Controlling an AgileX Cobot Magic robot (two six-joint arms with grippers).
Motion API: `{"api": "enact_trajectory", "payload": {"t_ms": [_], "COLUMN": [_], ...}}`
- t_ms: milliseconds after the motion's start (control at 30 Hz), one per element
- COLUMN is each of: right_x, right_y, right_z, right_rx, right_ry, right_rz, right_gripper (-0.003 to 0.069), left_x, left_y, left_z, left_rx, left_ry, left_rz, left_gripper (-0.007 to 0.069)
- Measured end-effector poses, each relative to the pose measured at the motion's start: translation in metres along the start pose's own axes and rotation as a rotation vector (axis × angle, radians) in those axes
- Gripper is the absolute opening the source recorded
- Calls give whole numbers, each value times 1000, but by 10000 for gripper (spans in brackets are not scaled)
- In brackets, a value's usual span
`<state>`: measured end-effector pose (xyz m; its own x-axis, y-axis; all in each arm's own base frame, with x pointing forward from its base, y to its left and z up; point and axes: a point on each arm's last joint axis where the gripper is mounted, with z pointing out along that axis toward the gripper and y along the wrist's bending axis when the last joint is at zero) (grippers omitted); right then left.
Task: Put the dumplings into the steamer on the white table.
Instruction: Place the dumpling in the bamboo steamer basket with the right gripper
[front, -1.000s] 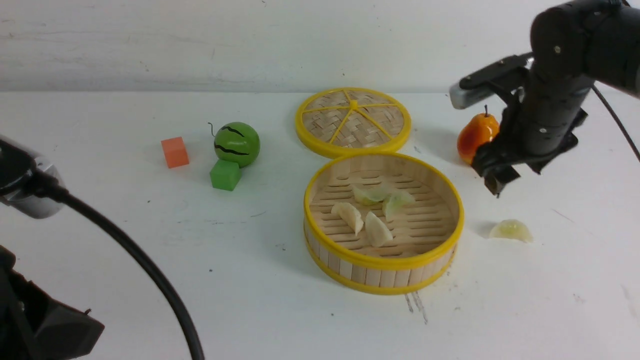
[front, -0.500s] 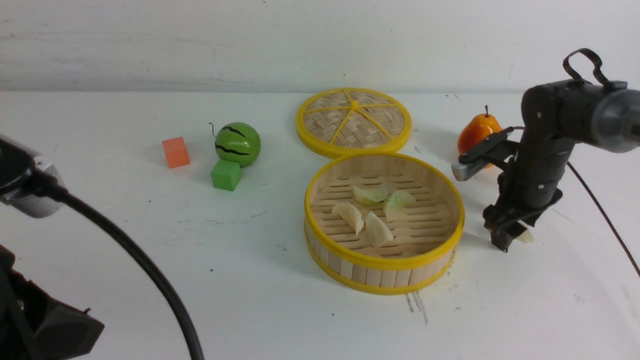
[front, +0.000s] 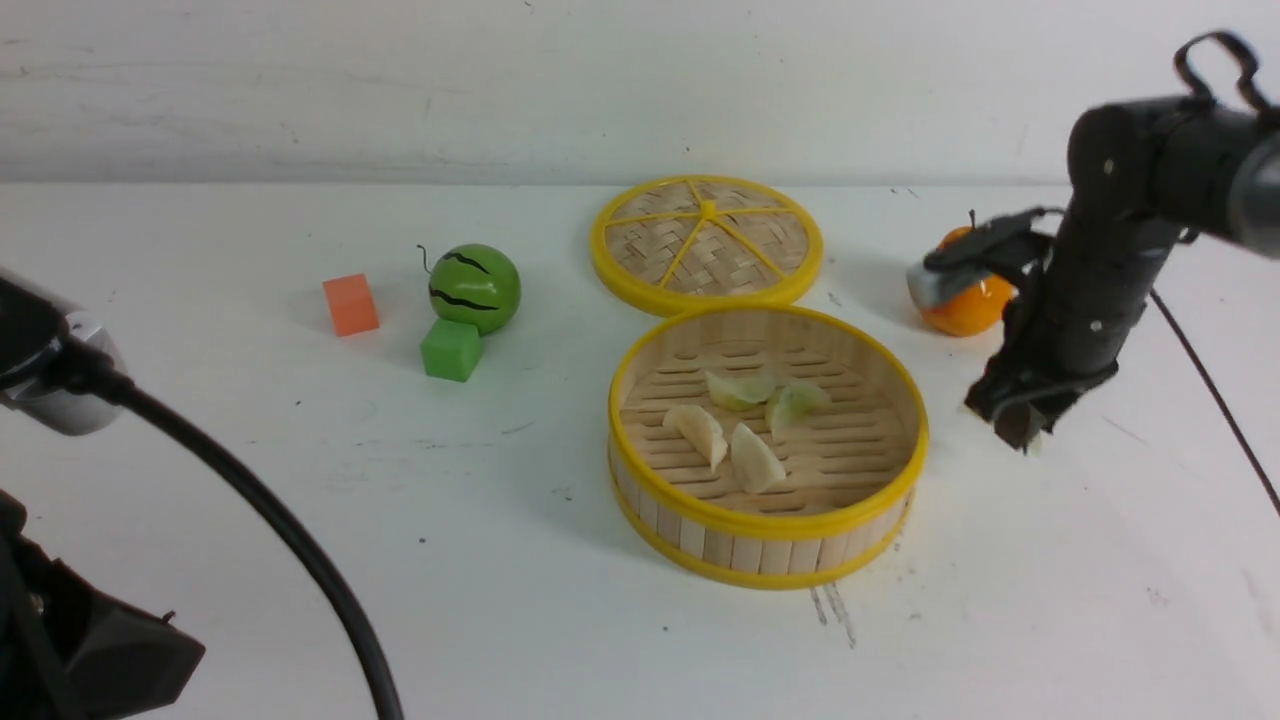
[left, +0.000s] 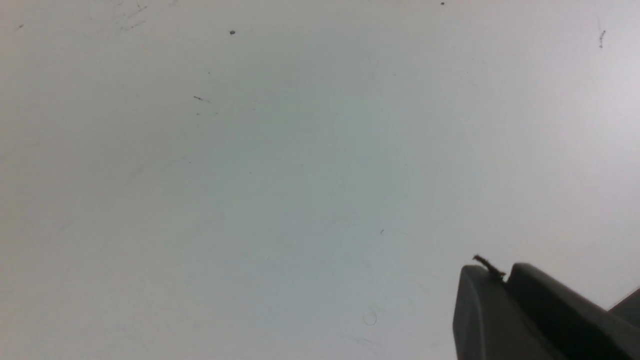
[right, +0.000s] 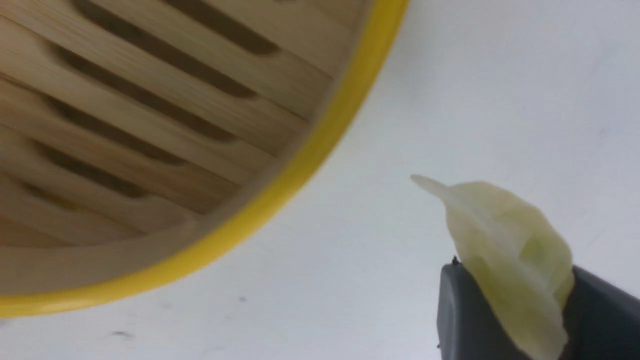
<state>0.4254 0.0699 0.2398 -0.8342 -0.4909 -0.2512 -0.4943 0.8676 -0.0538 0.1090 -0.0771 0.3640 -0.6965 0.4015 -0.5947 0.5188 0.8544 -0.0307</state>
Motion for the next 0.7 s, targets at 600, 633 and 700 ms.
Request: {"api": "enact_trajectory", "payload": {"t_ms": [600, 633, 700], "right_x": [-33, -31, -30], "right_y": [106, 104, 102], "right_z": [28, 38, 45], "right_rx": [-75, -54, -29], "right_ry": [-14, 11, 31], "right_rz": [174, 195, 209], "right_gripper": [202, 202, 202], "left_x": [26, 35, 50], "left_y": [3, 4, 6], "left_z": [-6, -8, -12], "left_rx": [-6, -6, -5], "left_ry": [-6, -9, -30], "left_rz": [-2, -10, -29], "left_gripper": [69, 69, 70]}}
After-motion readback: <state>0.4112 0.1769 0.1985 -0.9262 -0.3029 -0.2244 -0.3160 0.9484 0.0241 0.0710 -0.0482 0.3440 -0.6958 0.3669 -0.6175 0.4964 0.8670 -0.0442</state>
